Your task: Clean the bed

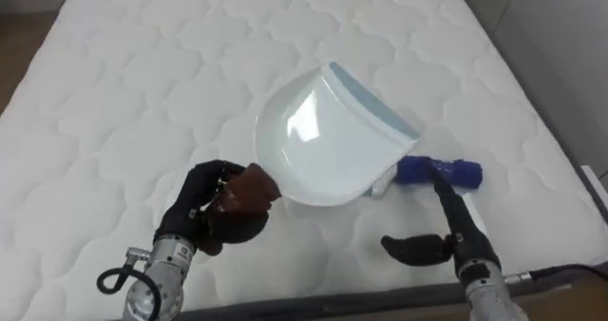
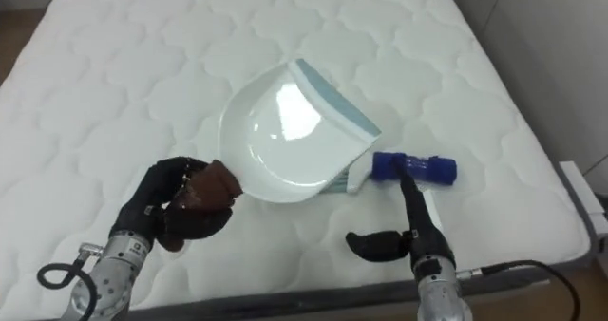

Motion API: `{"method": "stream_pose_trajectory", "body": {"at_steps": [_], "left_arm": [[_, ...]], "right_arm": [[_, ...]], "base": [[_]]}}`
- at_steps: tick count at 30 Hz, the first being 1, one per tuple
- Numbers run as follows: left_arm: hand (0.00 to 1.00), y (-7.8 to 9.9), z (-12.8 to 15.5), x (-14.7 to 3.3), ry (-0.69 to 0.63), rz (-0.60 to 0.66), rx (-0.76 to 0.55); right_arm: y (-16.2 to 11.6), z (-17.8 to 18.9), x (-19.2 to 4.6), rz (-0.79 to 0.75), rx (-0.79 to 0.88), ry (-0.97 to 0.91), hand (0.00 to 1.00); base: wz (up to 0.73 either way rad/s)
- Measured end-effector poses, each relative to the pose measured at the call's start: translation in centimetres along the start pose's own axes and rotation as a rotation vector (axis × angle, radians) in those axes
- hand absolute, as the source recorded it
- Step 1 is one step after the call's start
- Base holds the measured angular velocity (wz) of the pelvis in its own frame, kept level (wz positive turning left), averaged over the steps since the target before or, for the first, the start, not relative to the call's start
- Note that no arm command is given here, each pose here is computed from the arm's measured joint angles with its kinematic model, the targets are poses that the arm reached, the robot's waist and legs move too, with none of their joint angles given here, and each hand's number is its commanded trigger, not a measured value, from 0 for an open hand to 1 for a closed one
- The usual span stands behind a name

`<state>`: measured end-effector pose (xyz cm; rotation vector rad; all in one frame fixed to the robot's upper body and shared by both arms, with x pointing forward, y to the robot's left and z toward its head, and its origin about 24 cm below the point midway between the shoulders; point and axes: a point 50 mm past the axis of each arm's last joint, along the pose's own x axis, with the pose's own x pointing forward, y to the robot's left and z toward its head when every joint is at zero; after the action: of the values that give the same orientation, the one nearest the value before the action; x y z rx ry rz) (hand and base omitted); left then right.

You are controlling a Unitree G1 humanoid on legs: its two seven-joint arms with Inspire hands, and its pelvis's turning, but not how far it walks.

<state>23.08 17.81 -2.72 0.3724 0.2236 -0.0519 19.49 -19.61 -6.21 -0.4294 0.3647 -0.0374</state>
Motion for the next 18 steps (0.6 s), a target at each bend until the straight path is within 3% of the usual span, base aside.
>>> {"method": "stream_pose_trajectory", "body": {"at_steps": [7, 18], "left_arm": [[0.0, -0.5, 2.0, 1.5, -0.063, 0.011, -0.01], [0.0, 0.2, -0.6, 0.5, 0.05, 0.109, -0.021]], "right_arm": [[0.5, -1.0, -0.7, 0.014, -0.012, 0.048, 0.0], [-0.3, -2.8, -0.9, -0.042, 0.03, 0.152, 0.0]], "base": [[-0.09], [-0.05]]}}
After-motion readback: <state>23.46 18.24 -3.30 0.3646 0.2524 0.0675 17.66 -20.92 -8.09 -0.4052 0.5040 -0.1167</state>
